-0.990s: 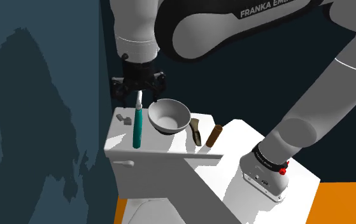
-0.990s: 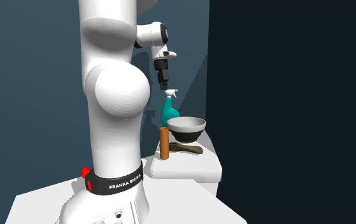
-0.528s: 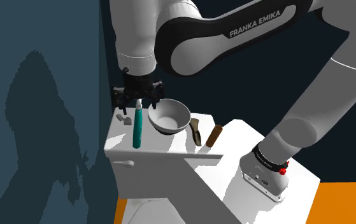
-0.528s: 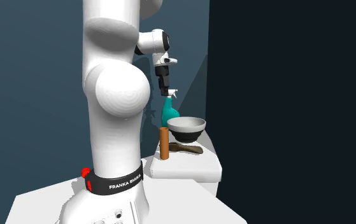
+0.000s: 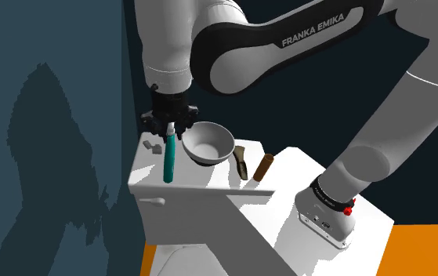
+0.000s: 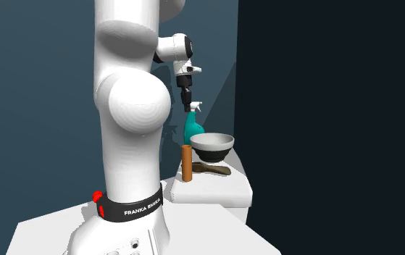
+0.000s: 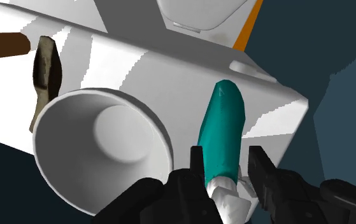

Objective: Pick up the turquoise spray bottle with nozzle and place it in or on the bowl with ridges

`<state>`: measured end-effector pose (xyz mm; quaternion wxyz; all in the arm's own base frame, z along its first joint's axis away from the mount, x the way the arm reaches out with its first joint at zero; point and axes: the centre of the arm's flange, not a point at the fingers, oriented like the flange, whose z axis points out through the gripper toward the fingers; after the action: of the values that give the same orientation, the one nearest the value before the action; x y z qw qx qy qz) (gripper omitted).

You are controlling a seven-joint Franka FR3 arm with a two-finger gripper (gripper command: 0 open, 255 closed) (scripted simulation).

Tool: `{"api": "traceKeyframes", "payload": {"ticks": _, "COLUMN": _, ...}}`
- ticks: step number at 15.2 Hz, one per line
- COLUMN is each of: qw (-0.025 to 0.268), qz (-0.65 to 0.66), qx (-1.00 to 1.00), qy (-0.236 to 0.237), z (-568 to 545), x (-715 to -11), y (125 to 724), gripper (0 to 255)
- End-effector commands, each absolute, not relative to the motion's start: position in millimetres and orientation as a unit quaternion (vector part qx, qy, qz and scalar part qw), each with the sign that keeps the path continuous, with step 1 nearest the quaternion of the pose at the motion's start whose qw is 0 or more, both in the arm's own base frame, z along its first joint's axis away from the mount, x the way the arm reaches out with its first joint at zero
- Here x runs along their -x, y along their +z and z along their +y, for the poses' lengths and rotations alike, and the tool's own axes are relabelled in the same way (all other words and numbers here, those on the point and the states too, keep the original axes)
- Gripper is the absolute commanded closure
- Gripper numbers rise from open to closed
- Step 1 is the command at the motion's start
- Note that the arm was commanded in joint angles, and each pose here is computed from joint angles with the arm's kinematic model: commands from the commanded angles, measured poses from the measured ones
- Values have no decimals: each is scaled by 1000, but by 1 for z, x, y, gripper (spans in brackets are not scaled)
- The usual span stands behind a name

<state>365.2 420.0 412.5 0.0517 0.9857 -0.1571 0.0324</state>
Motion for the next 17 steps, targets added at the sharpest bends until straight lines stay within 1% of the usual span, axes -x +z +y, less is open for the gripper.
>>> {"api": "traceKeyframes", "payload": {"ticks": 1, "qw": 52, "qz": -157, "qx": -986, "qy": 32, "z": 420, "x": -365, "y": 412, "gripper": 255}}
{"api": "traceKeyframes", "payload": {"ticks": 8, "qw": 52, "qz": -157, "qx": -986, "qy": 32, "z": 420, "x": -365, "y": 412, "gripper": 255}}
{"api": "traceKeyframes", "payload": {"ticks": 17, "qw": 52, "qz": -157, "qx": -986, "qy": 32, "z": 420, "x": -365, "y": 460, "gripper": 255}}
